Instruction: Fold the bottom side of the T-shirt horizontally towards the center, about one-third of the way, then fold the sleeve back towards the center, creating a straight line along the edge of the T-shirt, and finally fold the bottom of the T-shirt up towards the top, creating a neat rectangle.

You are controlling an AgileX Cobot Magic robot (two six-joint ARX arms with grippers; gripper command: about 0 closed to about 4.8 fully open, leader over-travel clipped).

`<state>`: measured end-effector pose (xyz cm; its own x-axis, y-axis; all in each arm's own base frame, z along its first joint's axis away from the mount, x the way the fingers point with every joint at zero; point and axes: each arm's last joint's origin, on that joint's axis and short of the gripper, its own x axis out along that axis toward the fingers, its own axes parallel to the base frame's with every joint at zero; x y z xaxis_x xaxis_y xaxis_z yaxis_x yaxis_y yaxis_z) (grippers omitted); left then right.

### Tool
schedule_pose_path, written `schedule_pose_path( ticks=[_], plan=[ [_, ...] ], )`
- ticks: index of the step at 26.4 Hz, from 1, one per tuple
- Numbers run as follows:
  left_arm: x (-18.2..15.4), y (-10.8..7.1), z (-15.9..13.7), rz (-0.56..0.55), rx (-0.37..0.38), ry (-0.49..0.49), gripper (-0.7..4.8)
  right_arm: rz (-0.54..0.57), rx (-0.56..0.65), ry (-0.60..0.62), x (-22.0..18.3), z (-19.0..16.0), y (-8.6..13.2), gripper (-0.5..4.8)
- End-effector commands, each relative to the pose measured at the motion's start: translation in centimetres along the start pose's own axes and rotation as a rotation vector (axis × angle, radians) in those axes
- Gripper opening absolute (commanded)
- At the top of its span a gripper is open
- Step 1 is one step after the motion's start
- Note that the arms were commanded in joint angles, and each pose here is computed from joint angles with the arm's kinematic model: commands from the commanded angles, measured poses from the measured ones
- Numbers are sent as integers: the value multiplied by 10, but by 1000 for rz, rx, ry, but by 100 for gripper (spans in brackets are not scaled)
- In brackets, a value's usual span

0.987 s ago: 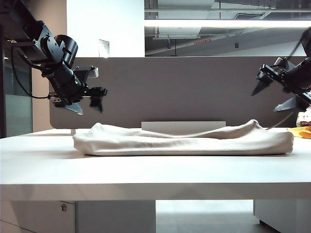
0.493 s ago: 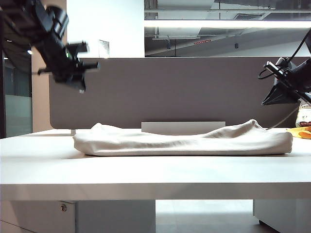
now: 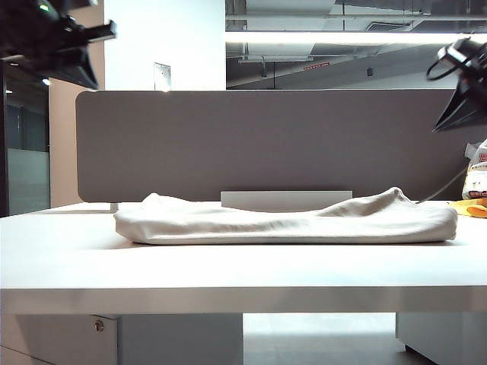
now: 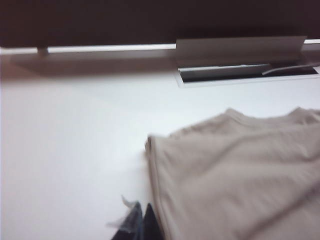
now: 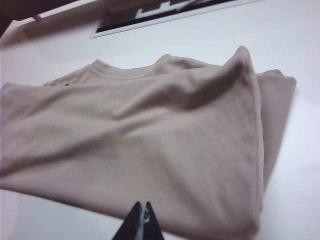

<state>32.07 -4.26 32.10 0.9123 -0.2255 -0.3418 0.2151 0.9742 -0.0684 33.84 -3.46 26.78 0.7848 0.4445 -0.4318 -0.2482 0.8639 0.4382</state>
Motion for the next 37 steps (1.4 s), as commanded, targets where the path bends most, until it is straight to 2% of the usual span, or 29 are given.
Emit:
schedule_pose_path(
  ticks=[1,4,8,11,13,19,23,37],
  plan=[
    [-33,-3,-20,-6,-23,-58,-6,-18,-76,-82,-24,-20,15,-6],
    [-67,-8,-60,-16,-19,-70,-6,-27,-99,-118,-49,-57,25,-6],
    [-99,-10,-116,-20,-23,-68,-6,-33,-117,-146,-66,-99,28,-6],
    [-121,-11,-156,-25,-108,-85,-6,-33,-116,-146,-75,-139,27,-6],
    [-131,-11,-178,-30,-146,-98,-6,-36,-107,-130,-79,-162,25,-6],
    [-143,-11,-220,-15,-153,-27,-6,-77,-62,-81,-84,-214,17,-6],
    [-143,-12,-230,-57,-157,19,-6,-58,-42,-42,-83,-228,15,-6],
    [-143,-12,-231,-53,-159,26,-6,-59,-46,-46,-83,-228,15,-6]
  ],
)
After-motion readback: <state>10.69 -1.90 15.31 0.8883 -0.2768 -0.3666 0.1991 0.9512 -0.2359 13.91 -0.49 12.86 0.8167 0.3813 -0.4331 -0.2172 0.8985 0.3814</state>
